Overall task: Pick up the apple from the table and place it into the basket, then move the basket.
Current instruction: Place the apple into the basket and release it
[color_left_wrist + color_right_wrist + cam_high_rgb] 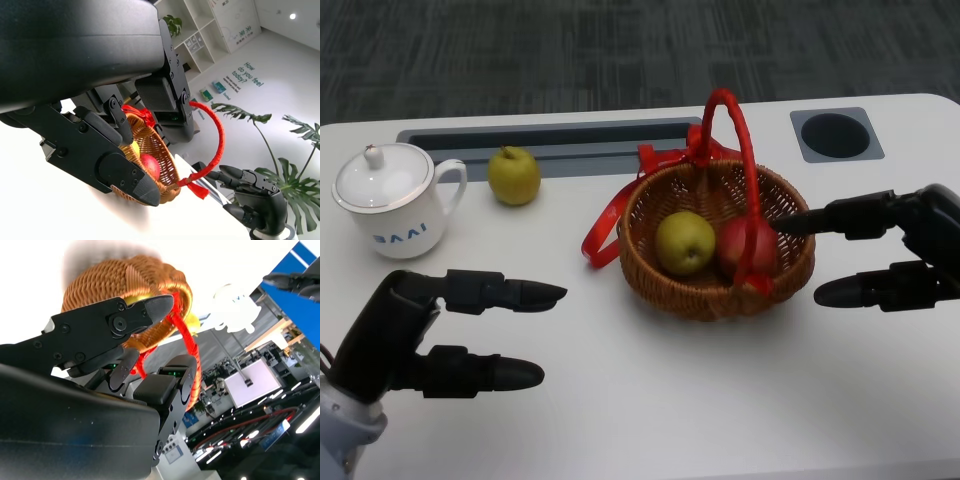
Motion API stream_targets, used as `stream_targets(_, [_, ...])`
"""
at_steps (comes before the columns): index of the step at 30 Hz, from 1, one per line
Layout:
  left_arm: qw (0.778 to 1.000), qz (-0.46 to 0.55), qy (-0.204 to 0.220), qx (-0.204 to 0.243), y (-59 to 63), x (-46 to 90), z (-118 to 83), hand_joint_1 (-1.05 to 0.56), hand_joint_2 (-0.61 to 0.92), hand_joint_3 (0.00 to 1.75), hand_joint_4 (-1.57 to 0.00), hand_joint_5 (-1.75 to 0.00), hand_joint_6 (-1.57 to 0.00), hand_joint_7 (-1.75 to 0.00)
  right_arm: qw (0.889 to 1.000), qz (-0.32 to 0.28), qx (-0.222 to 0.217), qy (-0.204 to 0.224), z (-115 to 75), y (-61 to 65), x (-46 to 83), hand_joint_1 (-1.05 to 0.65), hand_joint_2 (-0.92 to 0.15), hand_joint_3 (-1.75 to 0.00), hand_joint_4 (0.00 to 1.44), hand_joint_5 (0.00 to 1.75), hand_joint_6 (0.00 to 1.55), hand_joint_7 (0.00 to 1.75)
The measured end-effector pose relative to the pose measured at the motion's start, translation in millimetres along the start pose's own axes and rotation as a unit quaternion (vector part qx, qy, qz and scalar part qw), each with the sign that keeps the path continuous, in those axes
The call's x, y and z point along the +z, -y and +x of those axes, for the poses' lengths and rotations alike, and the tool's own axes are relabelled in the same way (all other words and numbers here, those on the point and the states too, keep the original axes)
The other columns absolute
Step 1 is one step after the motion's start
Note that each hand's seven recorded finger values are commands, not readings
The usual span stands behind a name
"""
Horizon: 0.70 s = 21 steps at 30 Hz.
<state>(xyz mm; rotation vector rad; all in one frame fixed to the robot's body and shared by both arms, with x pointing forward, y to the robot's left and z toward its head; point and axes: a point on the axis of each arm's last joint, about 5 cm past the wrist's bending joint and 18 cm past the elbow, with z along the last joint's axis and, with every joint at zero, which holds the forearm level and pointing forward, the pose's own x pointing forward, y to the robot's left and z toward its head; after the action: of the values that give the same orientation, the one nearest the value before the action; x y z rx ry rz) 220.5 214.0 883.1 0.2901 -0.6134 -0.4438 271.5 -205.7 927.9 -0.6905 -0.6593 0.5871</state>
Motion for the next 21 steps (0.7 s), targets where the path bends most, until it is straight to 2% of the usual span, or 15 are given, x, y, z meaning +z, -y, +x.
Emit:
stream_targets(8, [1.0,0.004,0.007,0.003,2.3,0.2,-2.6,-0.39,0.65,0.0,-1.13,-0.05,-1.05,-0.03,0.998,-0.039,0.039,-0.032,17.5,-5.0,-10.0,-0.64,-0.91,-0.02,0.79,0.0,0.72,0.0])
stream_targets(21, [1.0,-0.003,0.012,0.003,8.8,-0.9,-1.6,-0.44,0.68,0.0,-1.13,-0.03,-1.05,-0.01,0.989,-0.104,0.101,-0.021,39.9,-18.5,-10.8,-0.66,-0.89,0.0,0.82,0.01,0.75,0.01])
